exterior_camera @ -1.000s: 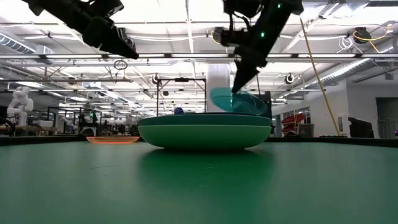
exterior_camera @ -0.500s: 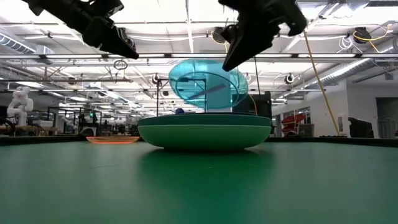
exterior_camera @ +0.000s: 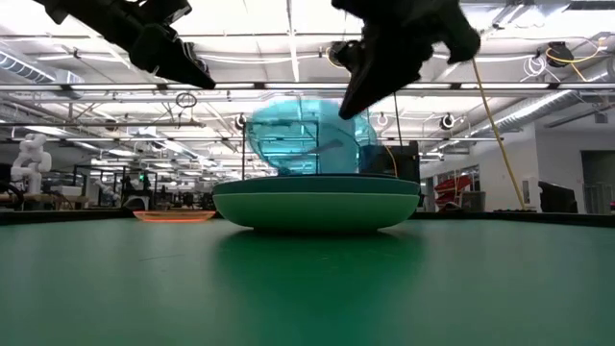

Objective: Stack plastic plates
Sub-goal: Stack the blue plate on top of the light pink plate, then stack the orange plate on top of the blue plate

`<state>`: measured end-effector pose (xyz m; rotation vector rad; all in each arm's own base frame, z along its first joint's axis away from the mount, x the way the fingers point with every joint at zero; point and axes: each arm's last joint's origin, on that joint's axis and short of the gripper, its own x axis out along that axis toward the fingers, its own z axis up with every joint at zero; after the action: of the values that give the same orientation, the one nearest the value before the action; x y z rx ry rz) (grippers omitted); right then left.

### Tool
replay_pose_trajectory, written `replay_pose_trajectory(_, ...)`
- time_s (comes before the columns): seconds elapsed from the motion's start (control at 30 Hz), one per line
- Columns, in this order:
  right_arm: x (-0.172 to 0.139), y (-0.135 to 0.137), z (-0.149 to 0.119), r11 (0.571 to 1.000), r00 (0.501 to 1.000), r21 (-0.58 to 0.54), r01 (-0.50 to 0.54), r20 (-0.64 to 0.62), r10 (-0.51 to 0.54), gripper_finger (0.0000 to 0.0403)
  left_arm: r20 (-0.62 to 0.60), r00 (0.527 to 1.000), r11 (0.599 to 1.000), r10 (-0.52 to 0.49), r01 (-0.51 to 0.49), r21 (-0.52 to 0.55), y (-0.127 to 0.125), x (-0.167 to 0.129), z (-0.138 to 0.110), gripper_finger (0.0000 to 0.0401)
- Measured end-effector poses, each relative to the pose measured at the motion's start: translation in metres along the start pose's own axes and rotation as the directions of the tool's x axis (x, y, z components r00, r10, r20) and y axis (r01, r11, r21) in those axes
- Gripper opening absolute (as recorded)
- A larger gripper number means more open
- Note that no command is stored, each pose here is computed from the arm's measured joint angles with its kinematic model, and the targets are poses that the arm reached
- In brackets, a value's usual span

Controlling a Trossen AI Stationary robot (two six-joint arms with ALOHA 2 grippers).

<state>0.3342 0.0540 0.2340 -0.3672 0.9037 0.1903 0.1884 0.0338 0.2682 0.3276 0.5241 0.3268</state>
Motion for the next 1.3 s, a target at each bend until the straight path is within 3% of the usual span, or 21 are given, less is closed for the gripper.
replay_pose_trajectory(0.53, 0.02, 0.003, -0.005, 0.999, 0.998, -0.04, -0.003, -0.059, 0.0, 0.001, -0.001, 1.0, 1.0, 0.0, 0.0, 0.001, 0.0, 0.0, 0.0, 0.0149)
replay_pose_trajectory(0.77, 0.019, 0.0, -0.006, 0.998, 0.996, -0.038, 0.05, -0.069, -0.052, 0.0015, -0.001, 1.0, 1.0, 0.0, 0.0, 0.001, 0.0, 0.0, 0.0, 0.0149)
replay_pose_trajectory(1.03, 0.02, -0.005, -0.007, 0.997, 0.996, 0.052, 0.064, -0.071, -0.061, 0.0073, -0.002, 1.0, 1.0, 0.0, 0.0, 0.001, 0.0, 0.0, 0.0, 0.0149)
replay_pose_trajectory(1.3, 0.02, -0.006, -0.007, 0.996, 0.995, 0.063, 0.069, -0.073, -0.064, 0.0119, -0.001, 1.0, 1.0, 0.0, 0.0, -0.005, 0.0, 0.0, 0.0, 0.0149)
